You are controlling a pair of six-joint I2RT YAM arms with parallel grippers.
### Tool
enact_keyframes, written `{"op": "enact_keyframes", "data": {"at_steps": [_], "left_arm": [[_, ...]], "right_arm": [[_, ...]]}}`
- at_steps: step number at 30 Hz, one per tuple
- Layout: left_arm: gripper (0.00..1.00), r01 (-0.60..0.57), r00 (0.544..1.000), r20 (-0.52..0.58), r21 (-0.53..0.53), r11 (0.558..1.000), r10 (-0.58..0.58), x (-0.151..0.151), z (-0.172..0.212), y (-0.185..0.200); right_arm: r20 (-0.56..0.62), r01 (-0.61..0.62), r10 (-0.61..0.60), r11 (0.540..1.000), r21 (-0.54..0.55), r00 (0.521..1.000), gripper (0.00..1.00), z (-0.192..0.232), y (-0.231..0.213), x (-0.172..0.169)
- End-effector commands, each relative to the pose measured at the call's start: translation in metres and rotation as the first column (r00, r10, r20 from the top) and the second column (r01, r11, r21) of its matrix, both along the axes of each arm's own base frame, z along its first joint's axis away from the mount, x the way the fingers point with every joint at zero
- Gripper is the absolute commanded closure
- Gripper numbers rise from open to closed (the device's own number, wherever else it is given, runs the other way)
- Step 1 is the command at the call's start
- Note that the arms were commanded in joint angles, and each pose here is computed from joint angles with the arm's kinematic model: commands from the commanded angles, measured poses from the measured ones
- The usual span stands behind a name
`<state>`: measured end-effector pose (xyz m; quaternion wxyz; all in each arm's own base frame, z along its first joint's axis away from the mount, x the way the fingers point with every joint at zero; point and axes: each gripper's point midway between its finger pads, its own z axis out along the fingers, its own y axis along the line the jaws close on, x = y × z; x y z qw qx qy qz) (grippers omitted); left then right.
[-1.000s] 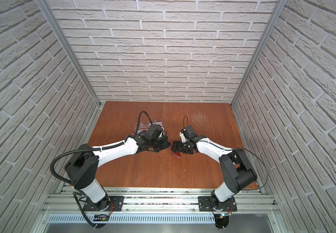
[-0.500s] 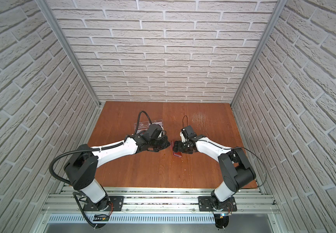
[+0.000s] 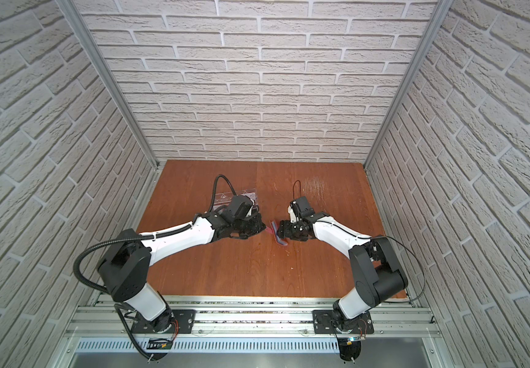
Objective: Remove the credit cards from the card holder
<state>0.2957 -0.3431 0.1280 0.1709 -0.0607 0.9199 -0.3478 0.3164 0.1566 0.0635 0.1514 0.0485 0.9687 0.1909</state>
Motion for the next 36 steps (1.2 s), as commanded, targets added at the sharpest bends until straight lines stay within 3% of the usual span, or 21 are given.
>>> {"op": "enact_keyframes", "data": {"at_steps": [1,17,25,36], "left_arm": [[1.00,-0.015,0.999,0.042,-0.027,1.000,0.016,0.005,0.014,0.004],[1.00,-0.016,0.998,0.054,-0.037,0.999,0.018,0.005,0.021,0.007],[1.00,-0.007,0.998,0.063,-0.059,0.998,0.010,0.009,0.029,-0.001],[1.00,-0.012,0.997,0.080,-0.072,0.997,0.017,0.011,0.039,-0.002]], "right_arm": [[0.037,0.003,-0.003,1.000,-0.008,0.999,0.30,0.014,-0.007,0.004],[0.017,0.061,-0.060,0.994,-0.089,0.998,0.32,0.009,-0.051,-0.001],[0.089,0.023,-0.024,1.000,0.020,0.996,0.31,0.043,-0.025,0.009],[0.096,-0.053,0.048,0.997,0.055,0.994,0.37,0.049,0.018,0.017]]}}
